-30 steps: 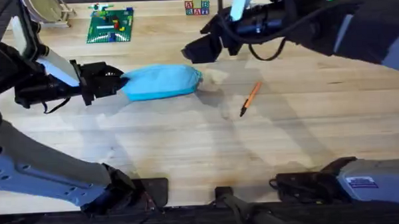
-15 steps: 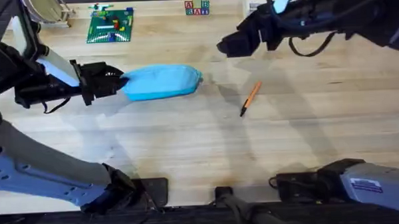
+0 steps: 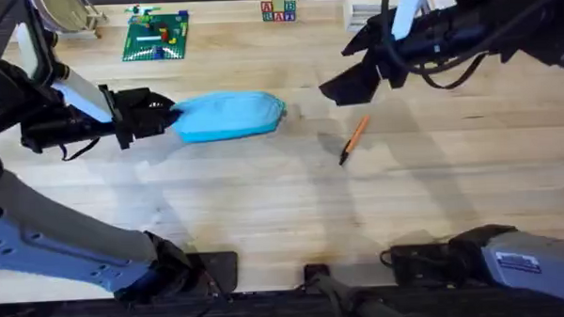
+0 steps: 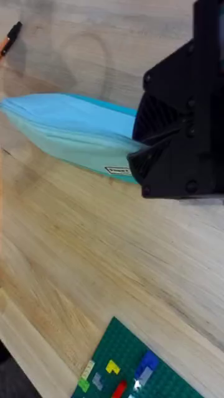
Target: Unzip the bag, pick up the pens from the table one at a time and place them inside, then zip the bag closed.
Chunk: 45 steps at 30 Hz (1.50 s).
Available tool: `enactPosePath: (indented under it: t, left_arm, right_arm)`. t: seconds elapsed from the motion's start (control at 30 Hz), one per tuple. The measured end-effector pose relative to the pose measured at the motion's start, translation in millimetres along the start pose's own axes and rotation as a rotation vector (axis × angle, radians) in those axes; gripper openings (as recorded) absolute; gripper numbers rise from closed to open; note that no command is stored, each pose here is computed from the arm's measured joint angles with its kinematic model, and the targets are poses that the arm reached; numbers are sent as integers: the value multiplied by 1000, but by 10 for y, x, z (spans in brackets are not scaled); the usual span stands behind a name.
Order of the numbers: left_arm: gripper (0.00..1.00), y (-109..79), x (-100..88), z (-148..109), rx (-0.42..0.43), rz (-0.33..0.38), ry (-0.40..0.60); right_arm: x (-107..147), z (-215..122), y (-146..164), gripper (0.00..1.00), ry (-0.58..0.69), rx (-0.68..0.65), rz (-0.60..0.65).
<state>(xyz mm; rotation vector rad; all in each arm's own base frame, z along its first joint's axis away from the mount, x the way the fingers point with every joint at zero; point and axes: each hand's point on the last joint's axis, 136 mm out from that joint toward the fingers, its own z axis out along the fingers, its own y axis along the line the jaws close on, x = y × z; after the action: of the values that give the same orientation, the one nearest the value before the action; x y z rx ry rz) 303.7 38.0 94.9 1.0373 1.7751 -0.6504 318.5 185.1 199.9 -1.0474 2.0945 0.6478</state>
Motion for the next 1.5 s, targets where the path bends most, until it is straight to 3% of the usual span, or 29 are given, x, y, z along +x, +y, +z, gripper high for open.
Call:
enactPosePath:
  t: [0.23,0.7,1.17,1.5]
  left_arm:
    - [42,0,0,0,0,0,0]
    - [42,0,0,0,0,0,0]
    - [42,0,0,0,0,0,0]
    - [42,0,0,0,0,0,0]
  right_arm:
    - [77,29,15,997,28,-16,-131]
    - [355,443,-29,996,78,-147,-200]
    - [475,757,53,997,24,-310,-192]
    - [447,869,40,997,-23,-342,-204]
